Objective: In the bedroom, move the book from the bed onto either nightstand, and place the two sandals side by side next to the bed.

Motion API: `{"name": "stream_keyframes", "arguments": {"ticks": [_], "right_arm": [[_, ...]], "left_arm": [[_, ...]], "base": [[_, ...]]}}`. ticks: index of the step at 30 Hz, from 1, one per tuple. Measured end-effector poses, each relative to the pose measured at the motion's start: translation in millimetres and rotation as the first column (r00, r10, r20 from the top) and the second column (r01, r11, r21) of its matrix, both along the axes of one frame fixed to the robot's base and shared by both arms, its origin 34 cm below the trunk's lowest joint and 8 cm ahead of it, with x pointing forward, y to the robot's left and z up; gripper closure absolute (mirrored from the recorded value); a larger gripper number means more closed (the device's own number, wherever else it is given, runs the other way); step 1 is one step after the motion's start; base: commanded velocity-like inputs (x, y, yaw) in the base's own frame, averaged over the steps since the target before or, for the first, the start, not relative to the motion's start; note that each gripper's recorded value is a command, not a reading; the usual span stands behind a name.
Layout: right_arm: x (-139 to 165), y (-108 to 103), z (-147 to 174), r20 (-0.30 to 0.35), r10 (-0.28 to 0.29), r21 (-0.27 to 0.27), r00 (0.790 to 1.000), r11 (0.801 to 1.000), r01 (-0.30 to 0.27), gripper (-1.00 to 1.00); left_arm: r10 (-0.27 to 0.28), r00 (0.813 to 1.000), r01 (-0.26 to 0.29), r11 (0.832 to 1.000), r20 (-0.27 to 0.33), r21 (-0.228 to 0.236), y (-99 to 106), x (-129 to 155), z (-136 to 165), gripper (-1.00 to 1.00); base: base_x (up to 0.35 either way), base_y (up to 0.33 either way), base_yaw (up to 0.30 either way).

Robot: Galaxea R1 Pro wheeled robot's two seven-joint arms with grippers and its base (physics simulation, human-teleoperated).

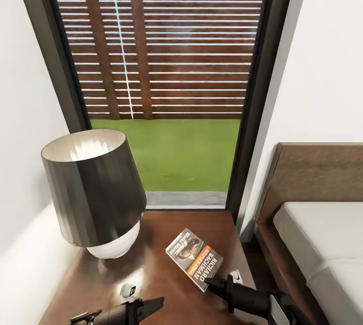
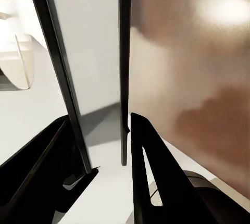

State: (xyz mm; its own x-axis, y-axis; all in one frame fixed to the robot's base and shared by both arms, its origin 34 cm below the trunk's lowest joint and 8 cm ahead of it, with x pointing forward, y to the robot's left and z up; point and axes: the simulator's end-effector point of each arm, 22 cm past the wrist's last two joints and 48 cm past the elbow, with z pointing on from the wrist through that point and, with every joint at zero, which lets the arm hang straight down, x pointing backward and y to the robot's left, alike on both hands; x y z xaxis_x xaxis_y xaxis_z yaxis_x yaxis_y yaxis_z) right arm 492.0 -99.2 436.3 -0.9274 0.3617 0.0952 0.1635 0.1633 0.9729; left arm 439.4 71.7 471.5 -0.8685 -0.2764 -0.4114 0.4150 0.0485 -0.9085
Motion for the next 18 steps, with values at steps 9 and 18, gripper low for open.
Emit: {"name": "stream_keyframes", "arguments": {"ticks": [9, 18], "right_arm": [[-2.3, 0.0, -8.9, 0.0, 0.0, 0.0, 1.0, 1.0, 0.0, 1.0], [-2.3, 0.0, -8.9, 0.0, 0.0, 0.0, 1.0, 1.0, 0.0, 1.0]], "left_arm": [[0.001, 1.0, -0.001, 1.0, 0.0, 0.001, 0.1, -2.2, -9.1, -1.0], [0.001, 1.0, -0.001, 1.0, -0.001, 0.001, 0.0, -2.4, -9.4, -1.0]], "base": [[0.0, 0.0, 0.0], [0.0, 0.0, 0.0]]}}
